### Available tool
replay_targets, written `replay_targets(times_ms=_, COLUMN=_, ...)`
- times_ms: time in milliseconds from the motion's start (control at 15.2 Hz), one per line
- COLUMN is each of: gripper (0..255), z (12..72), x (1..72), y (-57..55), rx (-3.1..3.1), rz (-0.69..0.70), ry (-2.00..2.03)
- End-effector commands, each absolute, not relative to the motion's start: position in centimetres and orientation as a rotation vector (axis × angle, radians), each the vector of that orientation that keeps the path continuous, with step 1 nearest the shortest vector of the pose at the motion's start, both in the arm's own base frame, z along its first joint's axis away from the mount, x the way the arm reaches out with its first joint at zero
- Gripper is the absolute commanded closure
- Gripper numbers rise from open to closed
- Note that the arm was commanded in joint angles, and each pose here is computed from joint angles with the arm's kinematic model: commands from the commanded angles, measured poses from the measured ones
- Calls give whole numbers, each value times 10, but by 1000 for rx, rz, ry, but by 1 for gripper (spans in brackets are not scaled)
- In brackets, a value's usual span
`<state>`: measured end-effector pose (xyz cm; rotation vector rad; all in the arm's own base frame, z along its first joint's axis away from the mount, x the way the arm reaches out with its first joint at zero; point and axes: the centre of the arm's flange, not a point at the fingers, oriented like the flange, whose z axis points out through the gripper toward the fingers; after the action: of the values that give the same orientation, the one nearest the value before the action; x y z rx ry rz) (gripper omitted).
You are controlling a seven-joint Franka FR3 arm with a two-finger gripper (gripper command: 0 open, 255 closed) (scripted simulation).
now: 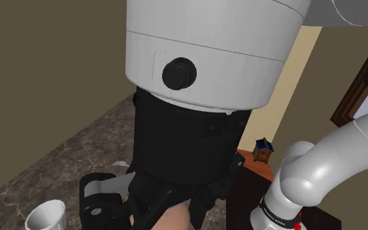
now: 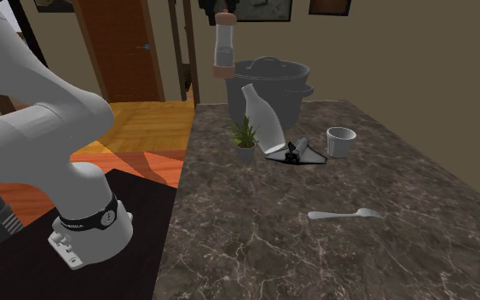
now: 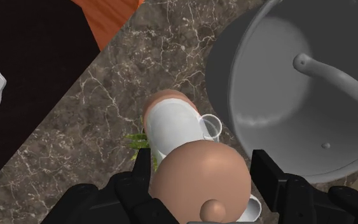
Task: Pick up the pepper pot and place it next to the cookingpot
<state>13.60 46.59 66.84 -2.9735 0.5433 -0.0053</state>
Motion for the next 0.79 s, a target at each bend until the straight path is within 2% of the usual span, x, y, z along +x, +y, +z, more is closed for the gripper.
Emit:
replay_targets(times_ms=0, gripper=255, z=656, x=136, y=464, rx=-2973, rz=-6, ry=544)
replay_targets(times_ms=726, gripper=255, z=598, x=136, y=464, rx=-2973, rz=-6, ry=544)
